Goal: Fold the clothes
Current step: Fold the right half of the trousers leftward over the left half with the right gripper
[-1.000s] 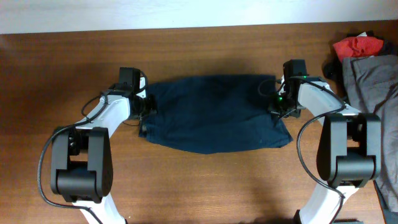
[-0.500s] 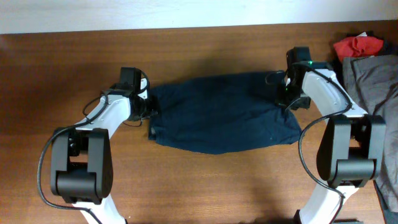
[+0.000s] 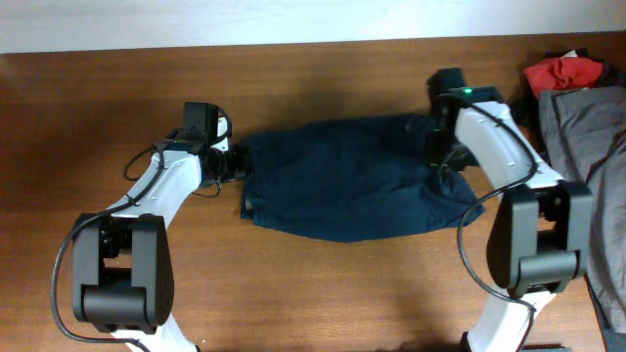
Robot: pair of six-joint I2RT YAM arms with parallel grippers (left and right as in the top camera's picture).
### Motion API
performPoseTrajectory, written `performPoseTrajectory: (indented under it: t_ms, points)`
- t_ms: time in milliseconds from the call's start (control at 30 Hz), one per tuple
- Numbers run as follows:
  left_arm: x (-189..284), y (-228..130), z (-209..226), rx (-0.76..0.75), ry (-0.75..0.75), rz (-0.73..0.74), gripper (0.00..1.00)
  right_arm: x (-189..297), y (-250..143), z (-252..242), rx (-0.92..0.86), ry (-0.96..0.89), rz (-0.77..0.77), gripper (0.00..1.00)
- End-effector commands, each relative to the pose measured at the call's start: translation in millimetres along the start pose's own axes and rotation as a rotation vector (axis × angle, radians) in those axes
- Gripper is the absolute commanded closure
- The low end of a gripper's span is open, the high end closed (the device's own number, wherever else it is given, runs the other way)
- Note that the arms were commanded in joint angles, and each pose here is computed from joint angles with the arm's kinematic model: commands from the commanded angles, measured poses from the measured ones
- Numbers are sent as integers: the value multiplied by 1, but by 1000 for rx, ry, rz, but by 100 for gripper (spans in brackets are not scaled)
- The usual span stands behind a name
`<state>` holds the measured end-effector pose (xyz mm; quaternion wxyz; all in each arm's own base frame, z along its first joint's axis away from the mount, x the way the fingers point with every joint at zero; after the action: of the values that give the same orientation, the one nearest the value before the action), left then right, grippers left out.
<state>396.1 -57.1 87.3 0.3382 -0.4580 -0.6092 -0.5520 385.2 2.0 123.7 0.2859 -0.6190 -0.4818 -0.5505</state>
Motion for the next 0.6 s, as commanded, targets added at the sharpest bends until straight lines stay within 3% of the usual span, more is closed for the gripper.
performPoseTrajectory:
  t_ms: [0, 267, 567]
  points:
    - [8, 1, 2, 2, 11, -15, 24, 20, 1, 12, 12, -101, -111, 96]
    - [19, 2, 1, 1, 15, -23, 23, 62, -6, 50, 78, -64, -192, 96]
    - [22, 2, 1, 1, 19, -30, 19, 94, -33, 109, 163, 257, -98, 96]
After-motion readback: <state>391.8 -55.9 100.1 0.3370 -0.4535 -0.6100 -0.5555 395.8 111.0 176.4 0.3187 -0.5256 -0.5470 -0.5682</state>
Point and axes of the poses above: each gripper's point midway between its finger pads, its own x axis back along the fingers, its own z axis along the line the jaws close on, y = z × x, the point moved 6 cm from there along x, back along the fingers, and after that the axes turned 11 degrees about -x, right-handed, at the moved point
